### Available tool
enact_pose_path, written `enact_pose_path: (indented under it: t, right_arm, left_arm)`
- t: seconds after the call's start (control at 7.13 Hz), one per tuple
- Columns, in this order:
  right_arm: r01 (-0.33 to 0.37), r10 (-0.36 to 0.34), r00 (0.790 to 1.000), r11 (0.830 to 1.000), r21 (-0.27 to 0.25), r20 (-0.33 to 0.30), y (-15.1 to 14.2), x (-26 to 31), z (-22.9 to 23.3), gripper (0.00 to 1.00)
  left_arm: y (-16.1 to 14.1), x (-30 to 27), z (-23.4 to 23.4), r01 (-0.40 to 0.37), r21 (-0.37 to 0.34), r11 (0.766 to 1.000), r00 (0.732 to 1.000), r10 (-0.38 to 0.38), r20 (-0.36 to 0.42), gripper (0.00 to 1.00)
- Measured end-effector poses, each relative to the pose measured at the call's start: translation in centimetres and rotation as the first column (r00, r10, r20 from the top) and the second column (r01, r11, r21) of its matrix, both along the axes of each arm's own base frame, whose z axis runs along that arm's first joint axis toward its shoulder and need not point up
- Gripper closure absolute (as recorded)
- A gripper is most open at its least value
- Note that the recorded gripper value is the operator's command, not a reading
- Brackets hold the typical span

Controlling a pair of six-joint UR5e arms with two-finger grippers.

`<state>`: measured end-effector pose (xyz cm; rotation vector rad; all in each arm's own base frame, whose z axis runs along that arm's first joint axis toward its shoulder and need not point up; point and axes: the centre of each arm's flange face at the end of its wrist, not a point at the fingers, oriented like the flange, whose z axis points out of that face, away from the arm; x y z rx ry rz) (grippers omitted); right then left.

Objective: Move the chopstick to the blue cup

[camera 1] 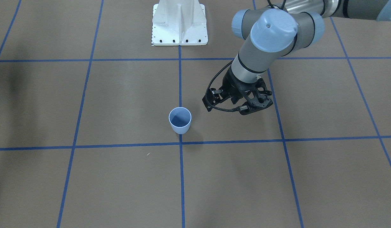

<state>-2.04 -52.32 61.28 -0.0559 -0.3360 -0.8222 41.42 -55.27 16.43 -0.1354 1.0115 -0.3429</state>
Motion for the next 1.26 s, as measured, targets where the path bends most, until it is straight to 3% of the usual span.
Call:
enact_pose_path:
  t: [0.42,0.98,1.26]
  right_arm:
    - [-0.001,0.001,1.000,1.000,0.003,-0.015,-0.02,0.38,0.11,0.67]
    - [-0.006,0.006,1.000,1.000,0.010,-0.027,-0.22,0.78,-0.09,0.80]
    - [-0.009,0.009,1.000,1.000,0.010,-0.029,-0.24,0.81,-0.11,0.80]
  left_arm:
    - [0.05,-0.05,-0.07,0.001,0.001,1.000,1.000,-0.001,-0.001,0.02]
    - [0.59,-0.55,0.20,0.001,0.005,1.000,1.000,-0.001,-0.005,0.02]
    - [0.71,-0.66,0.23,0.001,0.006,1.000,1.000,-0.001,-0.007,0.02]
